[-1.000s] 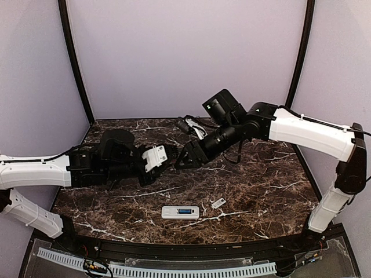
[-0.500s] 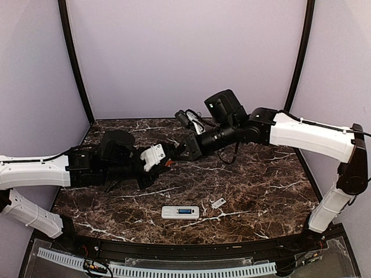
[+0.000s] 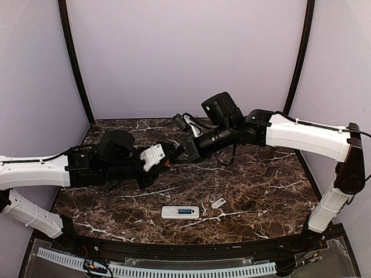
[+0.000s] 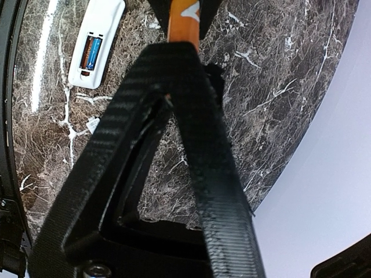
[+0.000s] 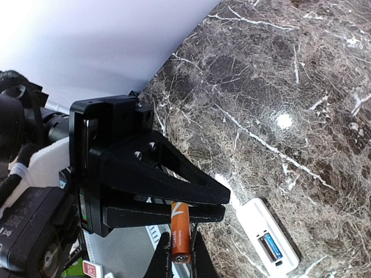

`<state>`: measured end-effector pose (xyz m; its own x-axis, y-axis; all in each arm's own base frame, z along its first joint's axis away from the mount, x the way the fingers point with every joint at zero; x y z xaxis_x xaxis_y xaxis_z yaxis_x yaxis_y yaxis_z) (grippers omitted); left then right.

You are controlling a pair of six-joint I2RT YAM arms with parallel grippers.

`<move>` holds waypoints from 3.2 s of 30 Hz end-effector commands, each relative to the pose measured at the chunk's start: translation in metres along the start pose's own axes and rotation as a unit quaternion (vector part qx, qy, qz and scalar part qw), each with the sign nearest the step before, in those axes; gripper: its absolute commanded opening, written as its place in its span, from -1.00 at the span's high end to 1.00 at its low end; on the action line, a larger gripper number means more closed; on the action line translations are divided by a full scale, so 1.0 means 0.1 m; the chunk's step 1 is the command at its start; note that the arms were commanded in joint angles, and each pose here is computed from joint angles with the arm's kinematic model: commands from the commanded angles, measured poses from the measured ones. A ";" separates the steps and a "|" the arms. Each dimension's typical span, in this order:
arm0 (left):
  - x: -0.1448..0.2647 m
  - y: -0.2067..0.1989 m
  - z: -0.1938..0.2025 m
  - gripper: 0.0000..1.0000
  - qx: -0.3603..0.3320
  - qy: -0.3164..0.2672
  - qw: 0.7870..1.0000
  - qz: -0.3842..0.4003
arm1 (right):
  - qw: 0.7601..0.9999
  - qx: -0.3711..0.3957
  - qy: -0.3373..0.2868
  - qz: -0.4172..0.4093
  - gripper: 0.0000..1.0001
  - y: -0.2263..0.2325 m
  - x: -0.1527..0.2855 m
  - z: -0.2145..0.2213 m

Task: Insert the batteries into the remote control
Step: Pass from the left arm to the right, then adjust the remote control without the battery cover at the center of the board.

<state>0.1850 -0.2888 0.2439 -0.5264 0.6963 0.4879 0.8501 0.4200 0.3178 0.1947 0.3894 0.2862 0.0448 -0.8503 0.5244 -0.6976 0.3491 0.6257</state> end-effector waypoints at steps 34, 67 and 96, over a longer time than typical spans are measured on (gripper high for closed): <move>-0.35 -0.60 1.02 -0.86 -0.067 0.213 0.957 0.187 | 0.991 -0.108 -0.004 0.079 1.00 -0.88 0.04 1.20; -0.72 -0.78 1.34 -0.21 -0.008 0.274 0.932 0.238 | 0.991 -0.113 0.030 0.060 1.00 -0.97 -0.18 1.42; -0.97 -1.23 1.16 0.02 0.058 0.317 0.928 0.186 | 0.988 -0.140 0.045 0.040 1.00 -1.07 -0.04 1.64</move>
<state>0.1453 -0.3352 0.0743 -0.0964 0.3442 0.9339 0.9569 0.2903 -0.0082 0.1533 0.2932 0.1217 0.0625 -0.7594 0.6476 -0.4785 0.5466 0.6872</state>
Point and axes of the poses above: each gripper's point midway between its finger pads, its own x axis back along the fingers, its own y axis along the line the jaws close on, z = x × y, the point moved 6 cm from there along x, back along the fingers, and after that the axes turned 2 degrees about x, right-handed, at the moved point
